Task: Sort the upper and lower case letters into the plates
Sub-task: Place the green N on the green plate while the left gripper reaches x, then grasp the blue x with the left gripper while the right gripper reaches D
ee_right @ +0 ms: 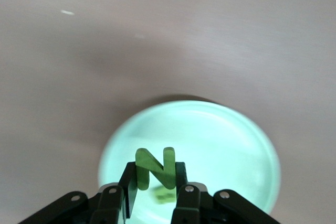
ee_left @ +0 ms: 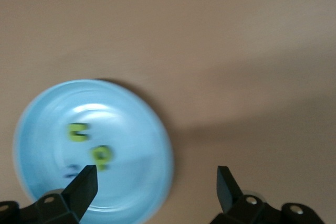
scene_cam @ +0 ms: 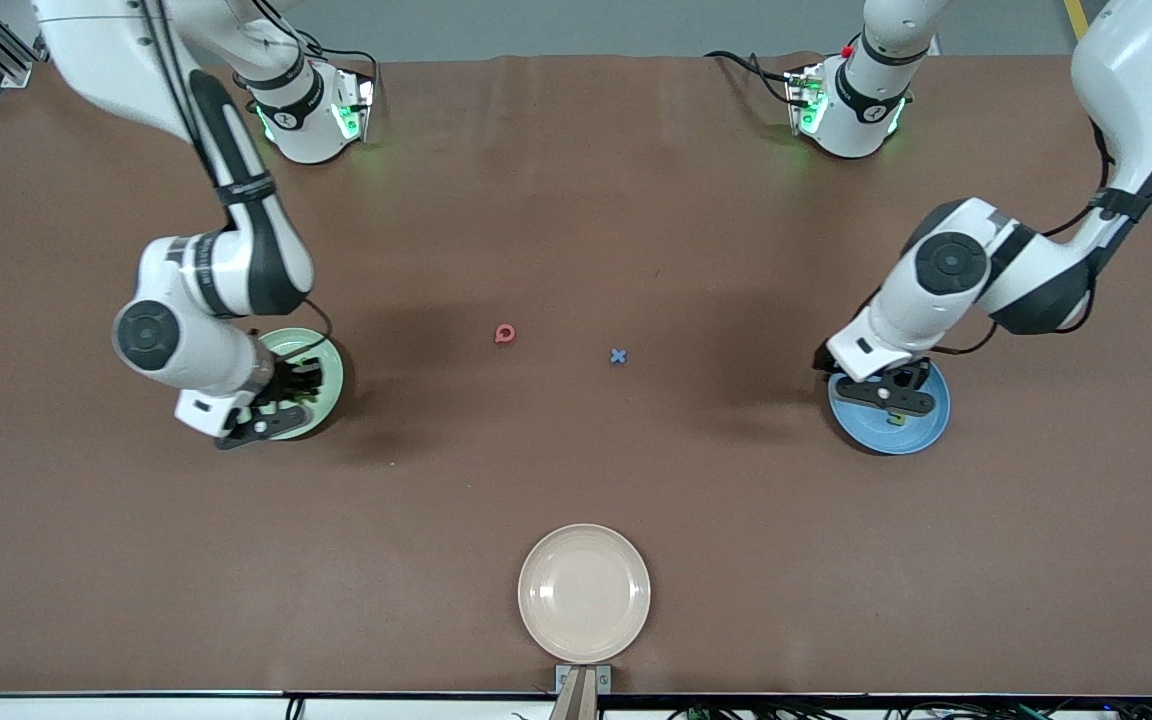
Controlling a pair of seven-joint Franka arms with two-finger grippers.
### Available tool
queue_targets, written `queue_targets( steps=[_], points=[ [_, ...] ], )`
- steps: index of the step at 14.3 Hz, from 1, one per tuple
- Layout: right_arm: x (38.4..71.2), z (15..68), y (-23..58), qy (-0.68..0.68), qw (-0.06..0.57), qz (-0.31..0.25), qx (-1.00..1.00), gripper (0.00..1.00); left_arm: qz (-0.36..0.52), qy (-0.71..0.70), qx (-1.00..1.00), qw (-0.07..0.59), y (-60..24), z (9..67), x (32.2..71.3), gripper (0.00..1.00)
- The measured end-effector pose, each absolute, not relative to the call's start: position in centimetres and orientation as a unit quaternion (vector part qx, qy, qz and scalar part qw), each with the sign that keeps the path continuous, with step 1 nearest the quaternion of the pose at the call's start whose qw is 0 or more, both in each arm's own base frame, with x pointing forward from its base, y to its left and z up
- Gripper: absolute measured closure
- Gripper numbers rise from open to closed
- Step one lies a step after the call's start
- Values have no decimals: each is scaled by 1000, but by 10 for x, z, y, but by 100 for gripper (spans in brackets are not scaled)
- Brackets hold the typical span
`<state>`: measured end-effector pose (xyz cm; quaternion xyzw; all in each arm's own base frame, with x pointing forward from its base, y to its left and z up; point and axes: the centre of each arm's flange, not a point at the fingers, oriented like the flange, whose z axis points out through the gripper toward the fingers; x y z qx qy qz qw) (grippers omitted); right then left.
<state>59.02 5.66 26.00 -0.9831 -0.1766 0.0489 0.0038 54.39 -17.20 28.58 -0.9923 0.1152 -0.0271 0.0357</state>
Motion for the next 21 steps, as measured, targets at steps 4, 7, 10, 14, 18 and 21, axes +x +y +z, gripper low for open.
queue_targets(
  steps=[4,7,10,14,18,21],
  points=[
    [572,224,23,-184,-12,11,-983,67,-39,60,-997,10,-294,298,515,0],
    [565,210,19,-184,-15,16,-983,67,-41,20,-999,8,-362,282,507,0],
    [563,198,6,-174,-15,26,-984,67,-21,0,-1000,7,-413,252,499,0],
    [562,192,-5,-164,-16,31,-986,52,9,-7,-1000,5,-454,226,483,0],
    [572,205,7,-144,8,68,-987,13,5,-11,-1000,-16,-461,214,488,0],
    [586,235,32,-86,29,90,-992,0,13,-13,-1000,-21,-460,201,488,0]
  ],
)
